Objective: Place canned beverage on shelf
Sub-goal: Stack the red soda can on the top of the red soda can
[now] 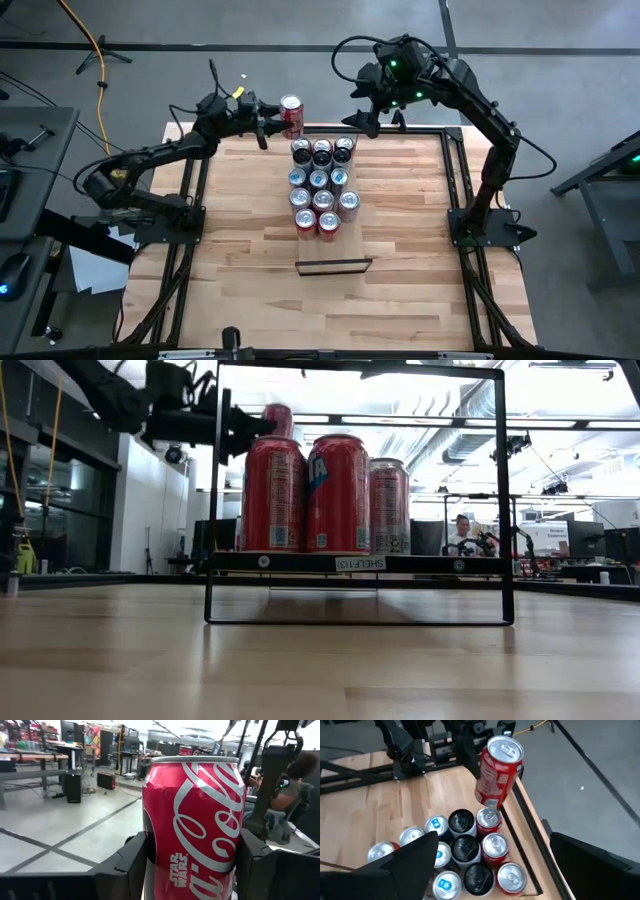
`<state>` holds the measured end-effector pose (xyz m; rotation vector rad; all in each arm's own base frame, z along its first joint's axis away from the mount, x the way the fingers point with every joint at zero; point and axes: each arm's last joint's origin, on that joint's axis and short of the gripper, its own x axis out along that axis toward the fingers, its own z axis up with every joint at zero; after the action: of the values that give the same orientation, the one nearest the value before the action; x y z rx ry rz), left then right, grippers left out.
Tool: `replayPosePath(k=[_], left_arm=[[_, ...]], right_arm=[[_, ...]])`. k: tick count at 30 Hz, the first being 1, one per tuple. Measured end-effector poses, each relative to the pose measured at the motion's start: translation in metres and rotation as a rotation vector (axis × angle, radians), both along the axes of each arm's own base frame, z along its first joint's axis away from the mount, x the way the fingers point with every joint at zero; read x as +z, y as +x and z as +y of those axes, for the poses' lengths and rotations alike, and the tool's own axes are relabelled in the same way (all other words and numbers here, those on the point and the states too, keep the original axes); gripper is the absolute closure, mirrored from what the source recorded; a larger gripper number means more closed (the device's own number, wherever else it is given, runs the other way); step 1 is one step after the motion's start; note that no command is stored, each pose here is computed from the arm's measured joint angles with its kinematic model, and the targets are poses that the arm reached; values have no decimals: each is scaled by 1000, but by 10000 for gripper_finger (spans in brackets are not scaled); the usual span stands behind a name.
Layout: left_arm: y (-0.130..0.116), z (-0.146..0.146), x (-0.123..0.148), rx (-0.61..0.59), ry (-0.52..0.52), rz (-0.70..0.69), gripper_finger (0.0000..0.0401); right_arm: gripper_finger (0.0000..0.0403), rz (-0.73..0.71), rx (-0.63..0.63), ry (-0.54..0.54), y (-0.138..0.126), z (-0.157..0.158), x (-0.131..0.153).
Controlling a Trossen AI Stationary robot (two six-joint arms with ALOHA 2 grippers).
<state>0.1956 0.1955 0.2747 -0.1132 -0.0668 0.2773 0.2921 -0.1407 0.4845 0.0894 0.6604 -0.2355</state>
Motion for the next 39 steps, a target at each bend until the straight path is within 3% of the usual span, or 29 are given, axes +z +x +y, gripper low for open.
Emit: replayPosePath(k=[8, 15, 24, 39], left_arm=[[14, 3, -16, -47, -21, 18, 247], [18, 3, -18, 52, 35, 42, 247], [25, -2, -24, 1, 4, 64, 247], [32, -5, -27, 49, 16, 81, 260]], right_arm=[[34, -1, -74, 29, 2, 3, 0], [34, -5, -84, 38, 5, 8, 0], [34, 1, -99, 21, 6, 11, 0], [34, -3, -116, 37, 6, 10, -1]])
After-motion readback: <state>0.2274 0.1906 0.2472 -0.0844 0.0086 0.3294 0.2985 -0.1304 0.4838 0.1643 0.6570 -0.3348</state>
